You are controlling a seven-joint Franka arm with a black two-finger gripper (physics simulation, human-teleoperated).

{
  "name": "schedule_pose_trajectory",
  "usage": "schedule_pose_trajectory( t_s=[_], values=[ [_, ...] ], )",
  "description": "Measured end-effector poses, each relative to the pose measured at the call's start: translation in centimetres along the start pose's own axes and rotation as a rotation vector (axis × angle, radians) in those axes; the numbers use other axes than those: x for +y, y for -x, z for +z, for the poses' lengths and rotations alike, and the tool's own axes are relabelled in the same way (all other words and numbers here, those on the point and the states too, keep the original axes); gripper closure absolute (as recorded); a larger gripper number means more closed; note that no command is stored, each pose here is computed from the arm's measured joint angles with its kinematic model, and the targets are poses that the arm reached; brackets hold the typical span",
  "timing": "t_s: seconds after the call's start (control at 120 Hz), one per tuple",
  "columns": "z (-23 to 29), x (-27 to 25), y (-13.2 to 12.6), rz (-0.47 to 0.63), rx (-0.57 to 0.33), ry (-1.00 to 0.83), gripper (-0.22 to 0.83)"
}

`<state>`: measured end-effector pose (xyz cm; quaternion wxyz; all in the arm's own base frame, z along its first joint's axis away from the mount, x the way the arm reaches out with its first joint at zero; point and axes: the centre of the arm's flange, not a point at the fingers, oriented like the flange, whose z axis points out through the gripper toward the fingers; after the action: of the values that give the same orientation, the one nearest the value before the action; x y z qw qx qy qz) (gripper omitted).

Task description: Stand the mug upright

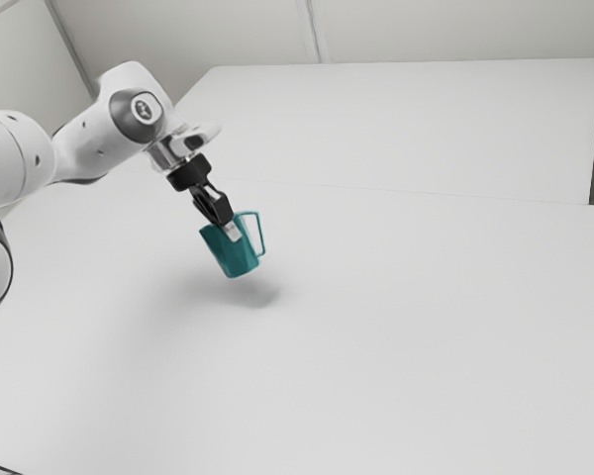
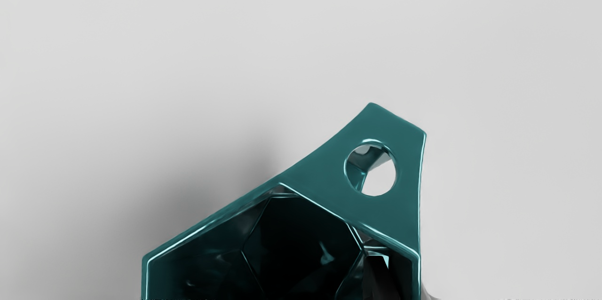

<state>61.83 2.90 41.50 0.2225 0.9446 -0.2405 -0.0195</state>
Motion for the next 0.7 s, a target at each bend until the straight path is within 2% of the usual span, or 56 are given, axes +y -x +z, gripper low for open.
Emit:
schedule_pose_trajectory(
  t_s=[0.225, 0.7],
  values=[
    [-0.1, 1.5, -0.8, 0.004, -0.068, -0.136, 0.79],
    [1.9, 2.3, -2.9, -0.024, -0.067, -0.322, 0.79]
  ],
)
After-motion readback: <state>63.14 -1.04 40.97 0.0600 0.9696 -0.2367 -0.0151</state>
